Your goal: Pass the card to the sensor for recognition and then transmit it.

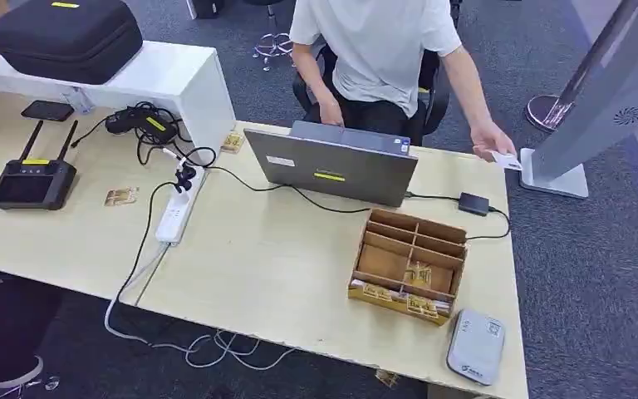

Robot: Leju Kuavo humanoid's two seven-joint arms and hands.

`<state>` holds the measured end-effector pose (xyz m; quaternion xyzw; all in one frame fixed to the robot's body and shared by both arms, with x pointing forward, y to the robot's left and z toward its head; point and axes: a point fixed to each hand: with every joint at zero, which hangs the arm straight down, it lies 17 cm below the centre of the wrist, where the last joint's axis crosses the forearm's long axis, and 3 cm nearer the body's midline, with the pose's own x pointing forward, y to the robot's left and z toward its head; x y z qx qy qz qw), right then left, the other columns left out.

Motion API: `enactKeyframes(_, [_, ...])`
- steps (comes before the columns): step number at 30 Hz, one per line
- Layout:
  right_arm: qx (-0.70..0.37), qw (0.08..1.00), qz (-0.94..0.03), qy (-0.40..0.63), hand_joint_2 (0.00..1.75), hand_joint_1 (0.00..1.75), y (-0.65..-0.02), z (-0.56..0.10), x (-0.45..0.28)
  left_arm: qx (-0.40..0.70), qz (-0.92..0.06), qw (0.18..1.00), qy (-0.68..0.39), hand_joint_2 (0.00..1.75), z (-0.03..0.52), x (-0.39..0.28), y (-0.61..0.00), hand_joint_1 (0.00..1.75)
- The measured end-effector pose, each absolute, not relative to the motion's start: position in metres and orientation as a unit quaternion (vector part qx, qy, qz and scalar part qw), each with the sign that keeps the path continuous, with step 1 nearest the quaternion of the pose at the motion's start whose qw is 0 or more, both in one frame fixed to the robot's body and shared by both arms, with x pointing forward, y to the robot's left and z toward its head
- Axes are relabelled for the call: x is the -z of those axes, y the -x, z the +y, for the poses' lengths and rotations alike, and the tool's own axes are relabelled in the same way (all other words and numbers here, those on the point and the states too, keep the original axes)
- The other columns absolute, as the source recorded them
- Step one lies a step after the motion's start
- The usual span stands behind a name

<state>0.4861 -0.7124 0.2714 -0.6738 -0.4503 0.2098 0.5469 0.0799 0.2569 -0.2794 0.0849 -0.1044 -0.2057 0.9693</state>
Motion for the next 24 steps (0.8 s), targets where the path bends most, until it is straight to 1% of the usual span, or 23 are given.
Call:
enactKeyframes(3, [-0.245, 0.504, -0.482, 0.673, 1.75, 0.00, -0.531, -0.651, -0.298, 0.215, -0.130, 0.964, -0.087, 1.75, 0.253, 0.277, -0.091, 0.00])
enactKeyframes(6, [-0.285, 0.461, -0.506, 0.671, 1.75, 0.00, -0.567, -0.587, -0.315, 0.211, -0.126, 0.967, -0.071, 1.75, 0.245, 0.277, -0.089, 0.00])
enactKeyframes(9, [-0.342, 0.401, -0.540, 0.656, 1.75, 0.00, -0.605, -0.486, -0.327, 0.205, -0.117, 0.972, -0.003, 1.75, 0.217, 0.276, -0.081, 0.00])
enactKeyframes(12, [-0.355, 0.382, -0.566, 0.639, 1.75, 0.00, -0.626, -0.405, -0.332, 0.202, -0.119, 0.972, 0.013, 1.75, 0.204, 0.273, -0.083, 0.00])
enactKeyframes(17, [-0.371, 0.357, -0.600, 0.613, 1.75, 0.00, -0.635, -0.344, -0.343, 0.198, -0.113, 0.973, 0.022, 1.75, 0.199, 0.273, -0.077, 0.00])
enactKeyframes(24, [-0.378, 0.346, -0.615, 0.600, 1.75, 0.00, -0.637, -0.317, -0.347, 0.198, -0.111, 0.974, 0.026, 1.75, 0.198, 0.273, -0.075, 0.00])
